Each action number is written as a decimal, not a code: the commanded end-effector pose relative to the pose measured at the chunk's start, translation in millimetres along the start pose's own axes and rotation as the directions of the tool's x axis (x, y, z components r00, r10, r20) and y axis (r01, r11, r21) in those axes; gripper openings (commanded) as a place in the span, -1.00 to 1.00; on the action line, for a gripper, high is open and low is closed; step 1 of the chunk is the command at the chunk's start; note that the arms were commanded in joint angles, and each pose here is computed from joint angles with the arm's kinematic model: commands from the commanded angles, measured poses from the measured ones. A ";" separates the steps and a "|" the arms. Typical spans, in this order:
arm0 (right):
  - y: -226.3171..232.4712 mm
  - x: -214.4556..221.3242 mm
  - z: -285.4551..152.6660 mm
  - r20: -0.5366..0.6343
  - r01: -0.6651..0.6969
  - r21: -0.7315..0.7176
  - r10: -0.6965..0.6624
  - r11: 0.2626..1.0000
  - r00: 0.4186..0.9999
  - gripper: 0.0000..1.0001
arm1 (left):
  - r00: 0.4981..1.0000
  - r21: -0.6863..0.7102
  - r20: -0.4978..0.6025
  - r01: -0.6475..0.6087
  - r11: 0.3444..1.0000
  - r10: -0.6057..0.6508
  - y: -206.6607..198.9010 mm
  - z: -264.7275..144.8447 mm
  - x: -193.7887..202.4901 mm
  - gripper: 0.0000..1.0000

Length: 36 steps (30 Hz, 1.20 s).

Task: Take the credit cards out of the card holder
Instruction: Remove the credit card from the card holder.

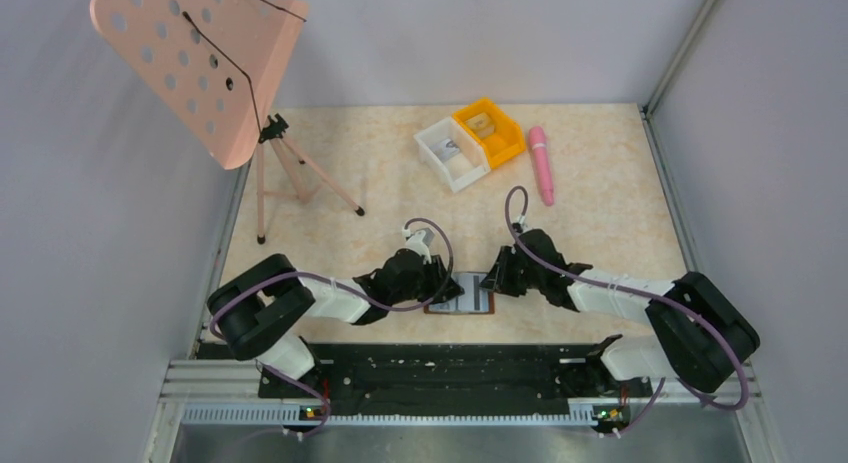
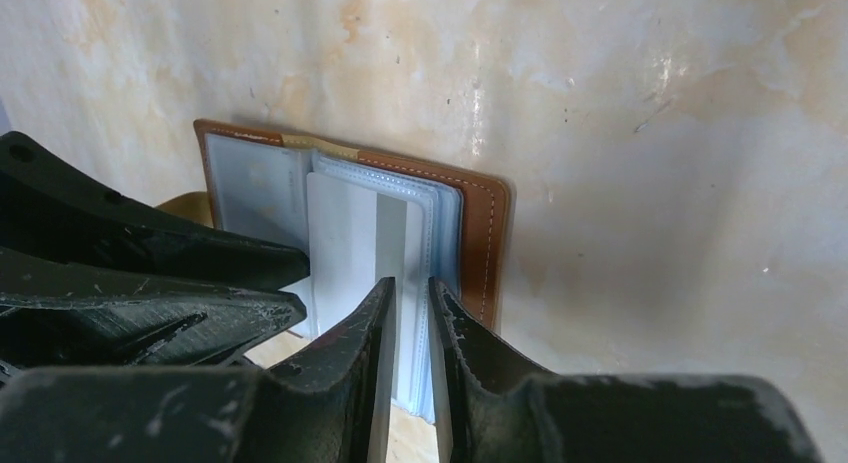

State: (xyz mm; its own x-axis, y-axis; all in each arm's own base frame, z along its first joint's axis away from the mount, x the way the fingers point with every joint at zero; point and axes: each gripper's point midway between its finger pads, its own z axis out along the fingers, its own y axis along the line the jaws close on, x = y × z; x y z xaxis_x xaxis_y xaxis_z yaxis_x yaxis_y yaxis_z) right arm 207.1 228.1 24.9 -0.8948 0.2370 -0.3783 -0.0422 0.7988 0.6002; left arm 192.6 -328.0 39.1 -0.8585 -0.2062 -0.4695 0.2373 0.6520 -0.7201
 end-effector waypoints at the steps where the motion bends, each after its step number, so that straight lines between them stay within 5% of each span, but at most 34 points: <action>1: -35.9 18.2 5.1 -0.015 -0.036 0.098 0.038 0.994 0.999 -0.63 | 1.000 0.045 0.024 -0.010 0.999 0.009 -7.5 3.6 -3.3 -0.35; 20: -50.7 29.9 4.1 -0.014 -0.057 0.121 0.059 0.991 0.998 -0.72 | 0.998 -0.072 0.017 0.058 0.996 -0.057 15.0 -0.5 5.6 -0.26; 36: -61.3 40.3 9.2 -0.041 -0.059 0.141 0.065 0.988 0.997 -1.00 | 0.997 0.010 -0.006 0.081 0.997 -0.081 0.9 0.9 10.8 -0.23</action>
State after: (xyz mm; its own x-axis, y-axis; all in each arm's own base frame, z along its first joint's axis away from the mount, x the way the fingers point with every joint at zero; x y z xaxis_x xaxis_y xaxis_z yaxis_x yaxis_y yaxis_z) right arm 212.6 230.6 18.7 -0.8635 0.3132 -0.3953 -0.0295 0.7511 0.6595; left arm 190.9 -327.6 34.0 -0.8650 -0.2678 -0.4244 0.1676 0.6431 -0.7472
